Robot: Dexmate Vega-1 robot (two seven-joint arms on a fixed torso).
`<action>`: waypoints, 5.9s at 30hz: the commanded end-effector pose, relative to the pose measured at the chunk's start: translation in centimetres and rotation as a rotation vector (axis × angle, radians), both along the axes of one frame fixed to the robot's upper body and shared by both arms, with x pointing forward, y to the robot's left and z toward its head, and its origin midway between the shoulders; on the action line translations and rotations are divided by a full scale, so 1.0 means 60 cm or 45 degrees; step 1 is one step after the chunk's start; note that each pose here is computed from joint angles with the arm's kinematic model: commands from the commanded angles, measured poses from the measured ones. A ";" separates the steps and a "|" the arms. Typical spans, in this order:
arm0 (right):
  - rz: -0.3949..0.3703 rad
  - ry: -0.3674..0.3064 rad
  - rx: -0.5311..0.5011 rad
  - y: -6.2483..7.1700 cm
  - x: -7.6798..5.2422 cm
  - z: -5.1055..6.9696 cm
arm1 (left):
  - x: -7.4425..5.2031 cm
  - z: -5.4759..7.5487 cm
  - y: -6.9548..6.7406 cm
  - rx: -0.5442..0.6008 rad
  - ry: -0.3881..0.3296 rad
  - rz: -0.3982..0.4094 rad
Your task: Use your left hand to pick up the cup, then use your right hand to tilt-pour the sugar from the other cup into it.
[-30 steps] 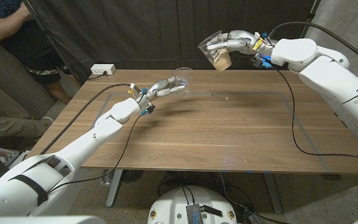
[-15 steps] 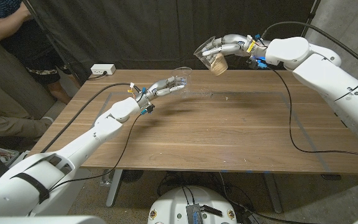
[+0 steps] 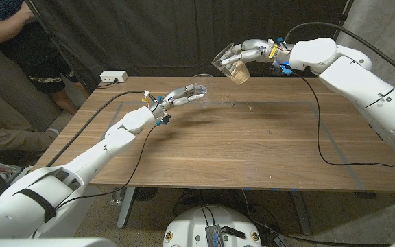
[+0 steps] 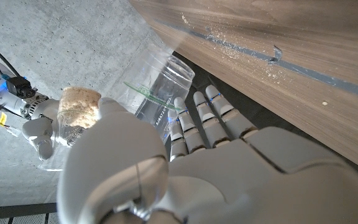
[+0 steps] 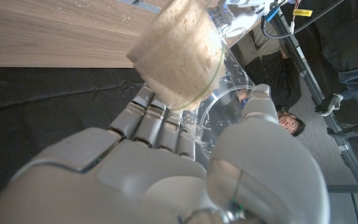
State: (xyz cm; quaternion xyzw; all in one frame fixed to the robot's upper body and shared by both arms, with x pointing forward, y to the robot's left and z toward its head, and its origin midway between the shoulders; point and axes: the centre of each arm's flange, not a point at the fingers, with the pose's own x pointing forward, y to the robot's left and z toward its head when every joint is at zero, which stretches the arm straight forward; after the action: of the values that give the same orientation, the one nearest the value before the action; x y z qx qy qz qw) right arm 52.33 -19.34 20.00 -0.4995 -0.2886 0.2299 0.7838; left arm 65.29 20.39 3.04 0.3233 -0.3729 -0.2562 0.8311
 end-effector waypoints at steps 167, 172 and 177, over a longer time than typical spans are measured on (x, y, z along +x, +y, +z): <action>-0.208 -0.109 -0.966 0.106 -0.018 0.042 | -0.009 -0.056 -0.034 0.006 -0.041 -0.125; -0.217 -0.124 -0.996 0.110 -0.020 0.048 | -0.008 -0.056 -0.034 0.001 -0.041 -0.122; -0.234 -0.134 -1.026 0.112 -0.023 0.055 | -0.008 -0.057 -0.034 -0.001 -0.038 -0.123</action>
State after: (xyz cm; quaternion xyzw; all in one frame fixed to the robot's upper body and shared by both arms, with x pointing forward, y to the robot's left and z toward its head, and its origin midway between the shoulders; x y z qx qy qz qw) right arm 51.12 -12.94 22.60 -0.7863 -0.1756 0.2338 0.5443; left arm 64.74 18.39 -0.28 0.3115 -0.4007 -0.2912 0.8109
